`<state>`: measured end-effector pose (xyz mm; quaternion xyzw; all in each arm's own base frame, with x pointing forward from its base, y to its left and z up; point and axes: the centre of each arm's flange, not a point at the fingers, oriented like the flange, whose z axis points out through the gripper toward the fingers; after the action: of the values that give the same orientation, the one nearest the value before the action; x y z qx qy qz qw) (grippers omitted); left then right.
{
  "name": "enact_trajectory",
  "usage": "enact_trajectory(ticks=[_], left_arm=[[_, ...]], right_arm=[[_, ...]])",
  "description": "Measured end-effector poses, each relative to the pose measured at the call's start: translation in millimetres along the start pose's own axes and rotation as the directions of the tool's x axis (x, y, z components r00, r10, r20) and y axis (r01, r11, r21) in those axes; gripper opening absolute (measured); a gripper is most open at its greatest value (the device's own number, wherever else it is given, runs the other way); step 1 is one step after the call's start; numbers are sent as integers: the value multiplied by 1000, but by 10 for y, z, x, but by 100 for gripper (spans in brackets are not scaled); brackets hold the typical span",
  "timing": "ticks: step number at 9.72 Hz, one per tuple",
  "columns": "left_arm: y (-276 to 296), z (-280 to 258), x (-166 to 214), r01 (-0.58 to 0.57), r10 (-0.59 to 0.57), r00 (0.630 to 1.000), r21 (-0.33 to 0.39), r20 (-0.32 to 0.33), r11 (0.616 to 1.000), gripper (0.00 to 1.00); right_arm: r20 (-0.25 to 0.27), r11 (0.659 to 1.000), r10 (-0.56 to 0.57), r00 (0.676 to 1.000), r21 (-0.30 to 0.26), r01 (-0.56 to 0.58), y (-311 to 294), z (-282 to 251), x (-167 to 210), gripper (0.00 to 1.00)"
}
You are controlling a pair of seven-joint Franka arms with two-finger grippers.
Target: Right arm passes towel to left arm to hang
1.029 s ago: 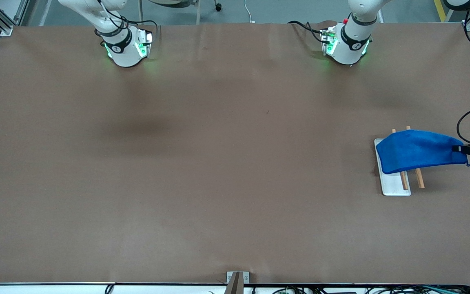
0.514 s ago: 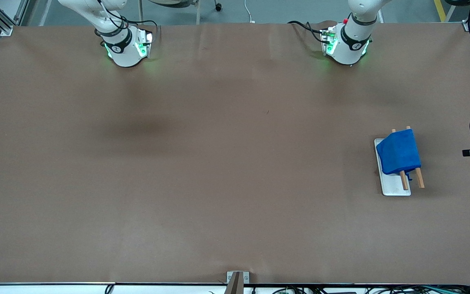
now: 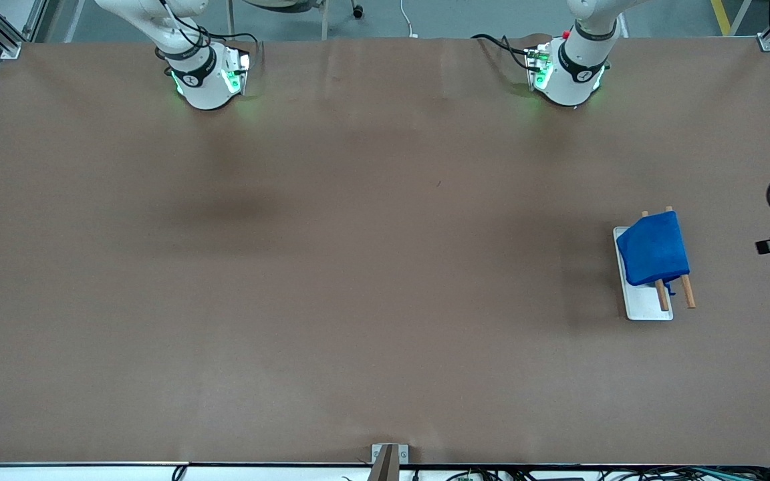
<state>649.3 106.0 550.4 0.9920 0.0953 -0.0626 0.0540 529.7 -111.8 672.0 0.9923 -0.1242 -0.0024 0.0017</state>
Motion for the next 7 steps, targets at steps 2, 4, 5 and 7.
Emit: enact_trajectory(ticks=[2, 4, 5, 7], left_arm=[[609, -257, -217, -14, 15, 999, 21, -39, 1000, 100], [931, -460, -403, -57, 58, 996, 28, -73, 998, 100], [1083, -558, -505, -84, 86, 992, 27, -88, 996, 100], [1449, -659, -775, -134, 136, 986, 33, -96, 990, 100]], right_arm=[[-1, 1000, -1, 1000, 0, 1, -3, 1, 1, 100], [1, 1000, -2, 1000, 0, 2, -11, 15, 4, 100], [2, 1000, -5, 1000, 0, 5, -26, 23, 4, 100], [4, 1000, -14, 1000, 0, 14, -78, 29, 2, 100]])
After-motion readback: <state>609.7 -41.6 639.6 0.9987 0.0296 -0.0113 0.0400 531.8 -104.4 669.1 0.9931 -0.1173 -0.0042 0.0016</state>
